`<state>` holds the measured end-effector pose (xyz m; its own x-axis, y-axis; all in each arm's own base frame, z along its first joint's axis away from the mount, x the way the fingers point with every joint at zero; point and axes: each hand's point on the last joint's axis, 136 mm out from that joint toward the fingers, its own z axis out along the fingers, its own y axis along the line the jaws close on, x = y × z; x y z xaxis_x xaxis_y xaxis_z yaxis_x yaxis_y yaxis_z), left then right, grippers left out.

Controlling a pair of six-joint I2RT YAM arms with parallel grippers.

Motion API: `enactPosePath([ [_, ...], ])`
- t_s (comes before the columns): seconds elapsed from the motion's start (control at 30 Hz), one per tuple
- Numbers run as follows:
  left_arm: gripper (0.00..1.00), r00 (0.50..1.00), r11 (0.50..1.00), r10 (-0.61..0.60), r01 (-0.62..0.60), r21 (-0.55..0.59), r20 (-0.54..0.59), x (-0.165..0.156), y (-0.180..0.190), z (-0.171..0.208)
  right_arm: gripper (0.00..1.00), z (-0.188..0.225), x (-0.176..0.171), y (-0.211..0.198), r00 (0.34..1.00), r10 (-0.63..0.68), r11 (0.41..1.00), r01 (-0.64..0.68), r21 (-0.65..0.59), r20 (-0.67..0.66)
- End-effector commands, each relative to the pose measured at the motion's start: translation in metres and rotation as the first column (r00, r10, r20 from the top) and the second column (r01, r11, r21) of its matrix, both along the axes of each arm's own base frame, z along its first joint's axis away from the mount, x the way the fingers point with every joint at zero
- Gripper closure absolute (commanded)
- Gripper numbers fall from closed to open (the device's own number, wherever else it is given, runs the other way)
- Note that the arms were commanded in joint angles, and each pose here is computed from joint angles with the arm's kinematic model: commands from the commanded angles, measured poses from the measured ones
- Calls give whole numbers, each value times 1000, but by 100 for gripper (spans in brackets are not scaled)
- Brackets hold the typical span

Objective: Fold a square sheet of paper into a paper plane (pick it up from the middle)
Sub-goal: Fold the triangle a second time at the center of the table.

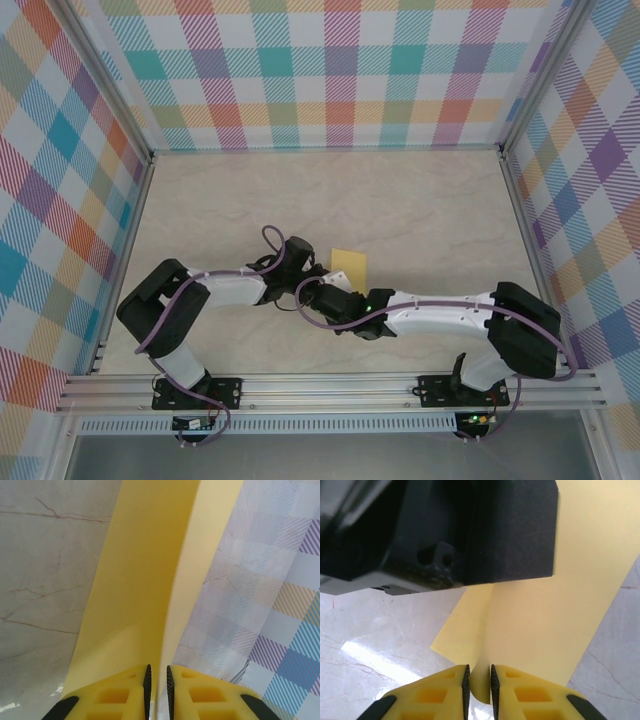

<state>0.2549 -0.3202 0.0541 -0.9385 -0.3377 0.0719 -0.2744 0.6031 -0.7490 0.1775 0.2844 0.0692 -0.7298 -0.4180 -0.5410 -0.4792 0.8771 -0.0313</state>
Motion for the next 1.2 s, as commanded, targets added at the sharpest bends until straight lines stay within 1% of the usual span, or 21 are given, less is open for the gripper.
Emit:
enactPosePath([
  [0.0,81,1000,1000,-1,1,-8,14,1,2,7,84,11,2,-4,1000,-6,1000,5,28,26],
  [0.03,81,1000,1000,-2,2,-6,15,1,3,7,86,12,0,-3,1000,4,999,-4,33,23],
  [0.1,79,1000,1000,4,-4,-1,18,2,4,7,93,13,0,-4,1000,11,999,-11,38,17],
  [0.2,70,999,999,24,-25,42,22,1,12,5,100,10,-1,-5,1000,22,998,-21,61,-17],
  [0.23,66,999,998,33,-34,57,26,1,16,5,100,9,-1,-5,999,28,997,-25,76,-34],
  [0.3,62,998,994,51,-54,92,39,0,26,6,100,10,0,-6,997,33,993,-25,117,-66],
  [0.37,52,997,989,62,-68,130,51,-2,36,7,100,11,0,-6,994,57,987,-41,157,-95],
  [0.43,50,995,984,73,-84,158,70,-5,44,11,100,12,0,-6,990,71,980,-46,194,-125],
  [0.47,47,994,982,78,-91,166,81,-7,47,14,100,13,1,-7,988,78,977,-48,209,-137],
  [0.5,47,993,981,79,-94,168,90,-8,49,16,100,15,1,-6,985,90,971,-54,232,-149],
  [0.6,52,993,980,55,-75,185,109,-17,51,20,100,18,4,-7,975,112,949,-47,311,-192],
  [0.67,58,993,977,31,-54,204,110,-24,51,19,100,21,8,-11,974,110,941,-38,336,-198],
  [0.8,68,993,982,-29,6,190,117,-36,36,15,100,22,10,-17,960,137,914,-27,405,-245],
  [0.93,74,989,976,-96,72,204,110,-46,17,8,99,15,13,-24,954,122,920,-5,393,-273],
  [1.03,76,986,971,-130,105,217,106,-50,4,3,99,10,16,-28,955,99,926,14,377,-280],
  [1.1,80,989,959,-120,92,269,90,-50,5,-5,99,8,19,-31,956,79,930,32,367,-283],
  [1.17,82,992,951,-100,72,302,80,-50,9,-13,99,5,22,-35,957,50,934,57,353,-286],
])
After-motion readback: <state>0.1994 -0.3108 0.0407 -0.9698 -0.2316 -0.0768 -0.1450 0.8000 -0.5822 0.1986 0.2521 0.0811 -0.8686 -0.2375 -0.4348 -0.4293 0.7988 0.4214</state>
